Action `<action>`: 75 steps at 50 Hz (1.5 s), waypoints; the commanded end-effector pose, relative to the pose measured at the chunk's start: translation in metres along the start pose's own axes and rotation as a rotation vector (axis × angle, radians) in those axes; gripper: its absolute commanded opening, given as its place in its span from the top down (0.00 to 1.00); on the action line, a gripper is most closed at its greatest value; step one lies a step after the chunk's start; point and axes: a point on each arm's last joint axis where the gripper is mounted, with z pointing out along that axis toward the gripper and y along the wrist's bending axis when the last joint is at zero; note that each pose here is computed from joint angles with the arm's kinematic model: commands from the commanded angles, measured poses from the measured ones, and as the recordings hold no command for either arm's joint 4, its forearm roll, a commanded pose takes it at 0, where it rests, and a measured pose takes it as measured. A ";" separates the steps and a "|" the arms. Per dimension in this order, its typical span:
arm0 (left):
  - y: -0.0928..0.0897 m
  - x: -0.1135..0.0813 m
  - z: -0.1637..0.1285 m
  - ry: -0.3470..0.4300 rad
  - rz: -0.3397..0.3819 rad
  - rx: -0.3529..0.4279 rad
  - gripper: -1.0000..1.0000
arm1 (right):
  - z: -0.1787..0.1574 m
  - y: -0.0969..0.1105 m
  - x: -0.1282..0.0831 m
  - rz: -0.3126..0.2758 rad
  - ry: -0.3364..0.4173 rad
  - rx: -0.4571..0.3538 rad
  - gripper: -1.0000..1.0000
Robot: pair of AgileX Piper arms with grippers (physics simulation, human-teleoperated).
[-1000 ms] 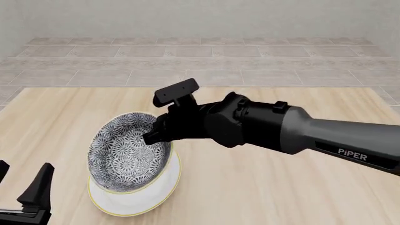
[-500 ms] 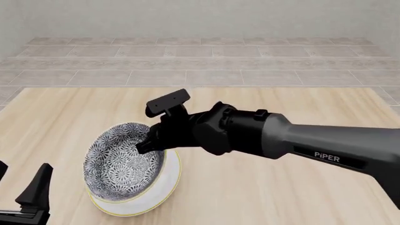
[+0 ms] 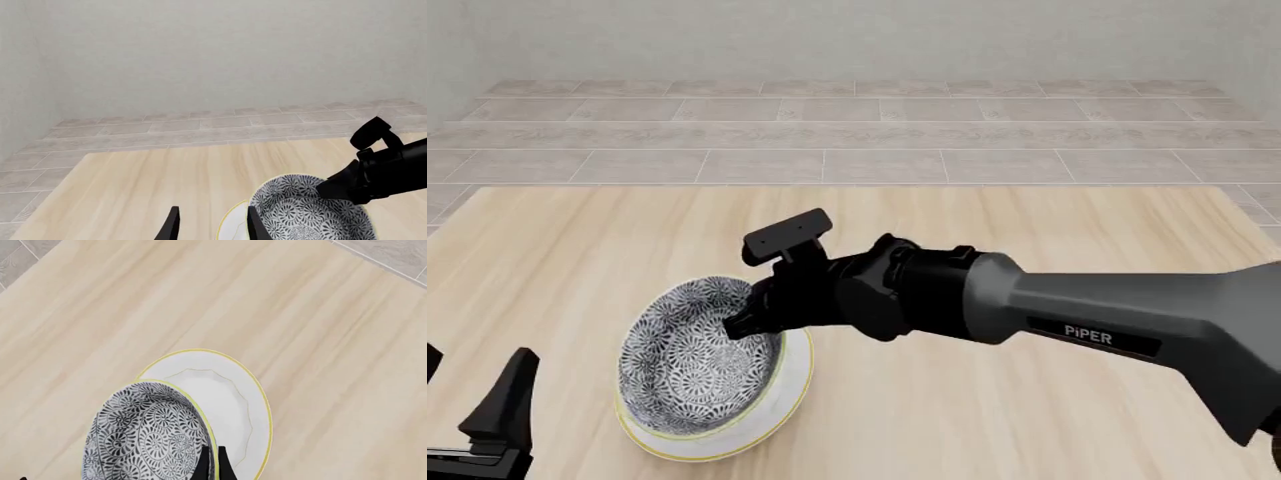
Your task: Put the bowl on the plate.
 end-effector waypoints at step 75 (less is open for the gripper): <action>0.000 0.001 0.000 0.004 0.002 0.003 0.00 | 0.034 -0.017 0.015 0.033 0.038 0.030 1.00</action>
